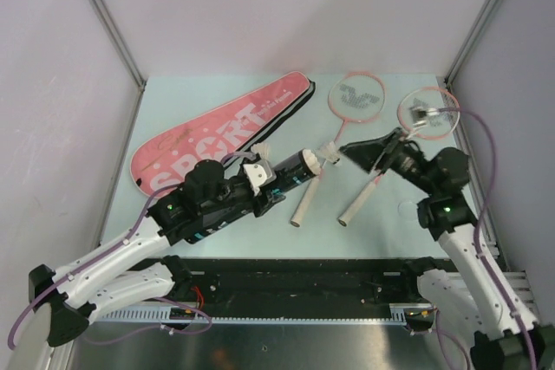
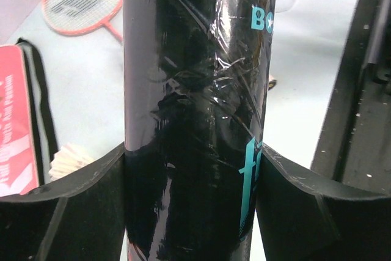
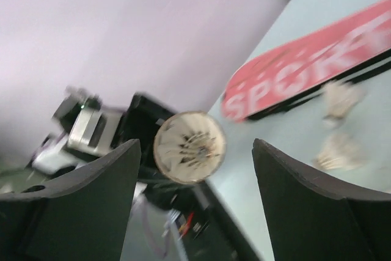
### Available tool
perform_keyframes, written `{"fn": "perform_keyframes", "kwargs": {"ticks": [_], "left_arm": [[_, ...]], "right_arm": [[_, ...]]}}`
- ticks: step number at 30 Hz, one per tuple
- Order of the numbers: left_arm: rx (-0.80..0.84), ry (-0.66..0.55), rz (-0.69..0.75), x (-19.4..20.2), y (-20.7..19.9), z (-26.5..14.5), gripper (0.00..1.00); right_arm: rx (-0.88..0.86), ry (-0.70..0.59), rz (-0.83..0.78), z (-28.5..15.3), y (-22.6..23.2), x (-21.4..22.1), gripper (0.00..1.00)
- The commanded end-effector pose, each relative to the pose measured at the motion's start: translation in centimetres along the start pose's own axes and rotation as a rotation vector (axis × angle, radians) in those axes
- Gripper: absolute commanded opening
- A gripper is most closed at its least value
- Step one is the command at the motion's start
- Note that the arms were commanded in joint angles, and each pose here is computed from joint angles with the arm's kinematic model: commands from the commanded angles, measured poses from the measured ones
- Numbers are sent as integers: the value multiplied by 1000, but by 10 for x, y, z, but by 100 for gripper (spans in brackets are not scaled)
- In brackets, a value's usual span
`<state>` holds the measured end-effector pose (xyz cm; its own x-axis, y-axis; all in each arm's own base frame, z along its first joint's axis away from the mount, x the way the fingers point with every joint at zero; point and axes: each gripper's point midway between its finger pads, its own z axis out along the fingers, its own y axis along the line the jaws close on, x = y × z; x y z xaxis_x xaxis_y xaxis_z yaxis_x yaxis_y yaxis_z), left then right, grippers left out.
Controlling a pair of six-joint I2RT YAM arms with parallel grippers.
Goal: Pack up the badminton gear
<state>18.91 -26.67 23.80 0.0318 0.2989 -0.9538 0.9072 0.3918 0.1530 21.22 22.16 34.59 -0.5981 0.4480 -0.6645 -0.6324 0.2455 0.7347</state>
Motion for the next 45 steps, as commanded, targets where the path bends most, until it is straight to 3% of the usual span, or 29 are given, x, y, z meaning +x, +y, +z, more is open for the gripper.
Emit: {"fn": "perform_keyframes", "kwargs": {"ticks": [1, 3, 5, 6, 7, 11, 13, 21, 24, 25, 26, 33, 39, 41, 45], "left_arm": [[-181, -58, 2, -26, 34, -7, 21], [-205, -62, -14, -30, 37, -10, 22], [-201, -83, -10, -36, 35, -17, 23], [-197, -91, -5, -37, 34, -18, 23], [-195, -93, 0, -36, 33, -20, 23], [-200, -94, 22, -33, 33, -22, 22], [-197, -81, 24, -27, 32, -21, 22], [-190, -104, 33, -31, 30, -26, 22], [-178, -108, 30, -32, 27, -26, 22], [-172, -109, 30, -32, 26, -26, 22], [-171, -110, 29, -32, 26, -26, 22], [-162, -114, 24, -34, 25, -25, 22], [-160, -108, 24, -32, 25, -24, 22], [-162, -100, 22, -30, 25, -23, 22], [-158, -96, 23, -29, 25, -21, 22]], "right_arm": [[332, -187, -65, -29, -60, -50, 79], [523, -280, -6, -38, -102, -64, 83], [654, -272, 60, -32, -140, -60, 95], [740, -304, 57, -35, -157, -67, 95], [829, -244, 89, -29, -186, -51, 95], [1090, -229, 94, -23, -242, -48, 97], [1154, -231, 94, -15, -251, -53, 98], [1332, -41, 101, 26, -317, -5, 97], [1376, -21, 84, 35, -331, 0, 77], [1371, -16, 87, 40, -331, -1, 65], [1382, -1, 89, 39, -334, 3, 62], [1424, 46, 32, 39, -345, 18, 54], [1441, 54, 11, 35, -340, 17, 20], [1432, 44, -12, 33, -331, 7, 0], [1314, 36, -74, 34, -295, -18, 0]]}}
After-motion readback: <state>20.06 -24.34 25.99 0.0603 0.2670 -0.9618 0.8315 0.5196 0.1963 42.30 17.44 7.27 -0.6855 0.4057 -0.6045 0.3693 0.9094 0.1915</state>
